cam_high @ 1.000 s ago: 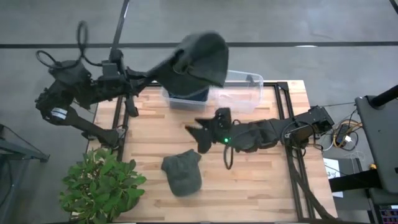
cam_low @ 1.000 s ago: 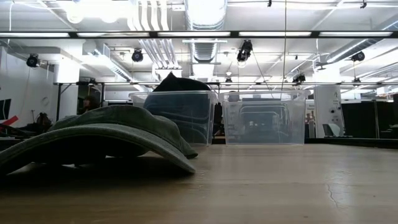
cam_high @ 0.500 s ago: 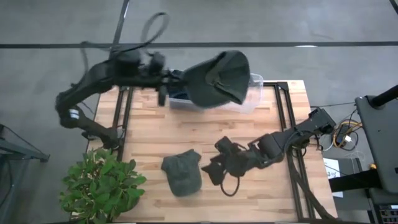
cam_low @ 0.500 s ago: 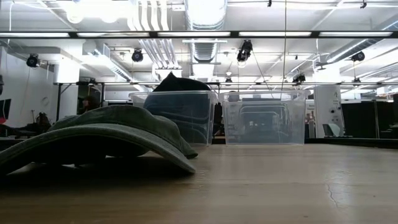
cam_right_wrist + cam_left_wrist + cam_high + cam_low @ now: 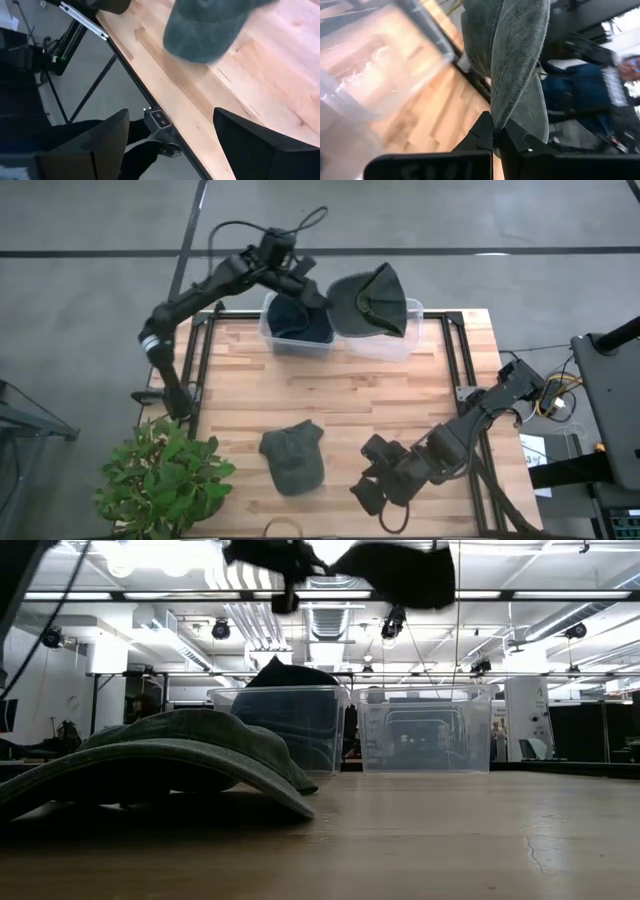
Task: Pick & Place hat
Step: Put the right gray cap into the right transparent bin, then put the gray cap into the right transparent bin
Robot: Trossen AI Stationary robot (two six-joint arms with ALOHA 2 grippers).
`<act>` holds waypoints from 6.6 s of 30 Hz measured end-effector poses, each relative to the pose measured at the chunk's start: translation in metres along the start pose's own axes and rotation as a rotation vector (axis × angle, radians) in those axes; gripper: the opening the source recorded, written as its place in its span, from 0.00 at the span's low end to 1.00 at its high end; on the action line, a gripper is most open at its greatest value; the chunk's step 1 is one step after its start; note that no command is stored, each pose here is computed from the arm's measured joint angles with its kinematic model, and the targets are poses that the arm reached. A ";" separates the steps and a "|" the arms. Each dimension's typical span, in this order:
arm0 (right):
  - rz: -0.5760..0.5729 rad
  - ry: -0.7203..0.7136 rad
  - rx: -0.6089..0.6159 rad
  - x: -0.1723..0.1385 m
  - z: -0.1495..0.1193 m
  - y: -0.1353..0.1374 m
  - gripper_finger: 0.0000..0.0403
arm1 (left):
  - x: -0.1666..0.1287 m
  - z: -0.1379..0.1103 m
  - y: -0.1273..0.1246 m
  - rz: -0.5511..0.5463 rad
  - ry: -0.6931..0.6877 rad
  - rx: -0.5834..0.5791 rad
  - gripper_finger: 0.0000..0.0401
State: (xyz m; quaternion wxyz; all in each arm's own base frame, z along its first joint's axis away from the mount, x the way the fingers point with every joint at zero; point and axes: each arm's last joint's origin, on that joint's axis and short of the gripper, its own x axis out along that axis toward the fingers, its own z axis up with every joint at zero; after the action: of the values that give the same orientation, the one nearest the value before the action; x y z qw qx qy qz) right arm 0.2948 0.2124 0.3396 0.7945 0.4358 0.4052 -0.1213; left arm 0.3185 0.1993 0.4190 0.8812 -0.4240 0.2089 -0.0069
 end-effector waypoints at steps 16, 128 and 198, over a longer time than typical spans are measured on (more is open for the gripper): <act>-0.053 -0.159 0.229 0.013 -0.002 -0.013 0.68 | 0.067 0.030 0.101 -0.065 0.069 -0.189 0.01; -0.548 -0.074 0.292 0.039 0.327 -0.297 0.02 | -0.123 -0.004 -0.114 -0.052 -0.340 0.315 0.51; 0.318 0.167 0.521 0.193 -0.014 0.005 0.49 | -0.087 -0.024 -0.079 0.049 -0.117 0.250 0.51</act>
State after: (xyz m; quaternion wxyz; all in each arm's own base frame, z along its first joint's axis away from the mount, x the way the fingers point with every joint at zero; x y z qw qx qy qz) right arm 0.4139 0.2573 0.1937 0.6290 0.6910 0.3513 -0.0591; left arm 0.2435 0.1471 0.4966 0.9378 -0.3053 0.1650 0.0135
